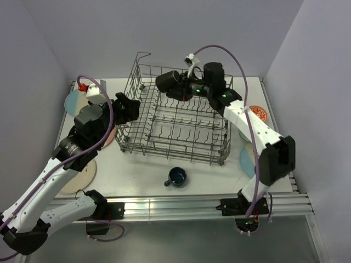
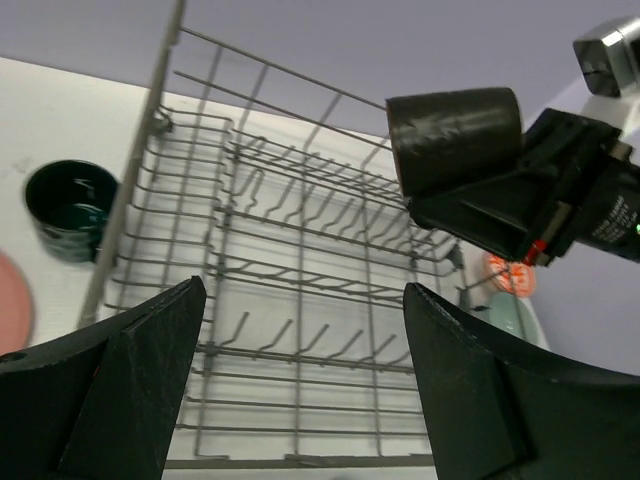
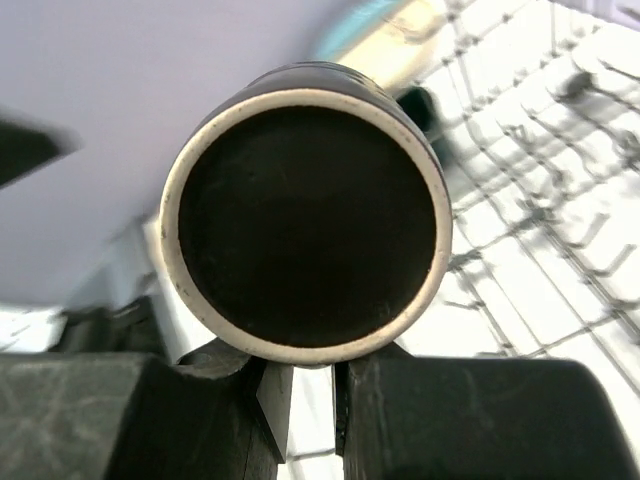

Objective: Load the mixed dishes into the dish rack
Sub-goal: Place the cup upside down on the dish rack

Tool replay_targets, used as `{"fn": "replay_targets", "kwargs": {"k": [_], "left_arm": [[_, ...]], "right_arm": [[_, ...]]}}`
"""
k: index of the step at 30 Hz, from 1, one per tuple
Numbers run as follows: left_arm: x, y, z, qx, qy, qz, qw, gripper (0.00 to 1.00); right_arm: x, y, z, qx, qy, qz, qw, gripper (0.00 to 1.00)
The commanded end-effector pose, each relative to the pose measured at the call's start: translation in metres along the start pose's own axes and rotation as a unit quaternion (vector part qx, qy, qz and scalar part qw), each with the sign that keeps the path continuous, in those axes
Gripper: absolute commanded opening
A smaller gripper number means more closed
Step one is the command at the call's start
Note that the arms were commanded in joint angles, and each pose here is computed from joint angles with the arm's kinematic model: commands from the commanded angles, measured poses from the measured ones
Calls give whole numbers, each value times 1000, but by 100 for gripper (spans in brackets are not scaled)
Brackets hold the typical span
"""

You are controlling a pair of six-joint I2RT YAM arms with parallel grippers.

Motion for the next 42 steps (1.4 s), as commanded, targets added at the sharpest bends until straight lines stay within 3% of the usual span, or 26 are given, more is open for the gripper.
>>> {"fn": "replay_targets", "kwargs": {"k": [1,9,18,27,42], "left_arm": [[17,5,5,-22,-41,60,997,87],[35,-1,-6,-28,-82,133,987,92],[53,-16,-22,-11,-86,171,981,92],[59,-24,-32,5,-75,173,982,92],[65,-29,-39,16,-65,176,982,92]], "right_arm": [[-4,-24,18,-4,44,-107,993,0],[-35,-111,28,-3,6,-187,982,0],[-41,-181,28,-83,14,-245,966,0],[-69,-216,18,-130,-23,-261,956,0],[-92,-242,-8,-131,-30,-269,954,0]]}}
Point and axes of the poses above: each gripper's point midway between its finger pads, its own y axis back along the fingers, its own x axis along the line the jaws close on, z = x × y, the point moved 9 cm from there along y, back along the fingers, and after that the axes turned 15 degrees about -y, right-handed, at the moved point
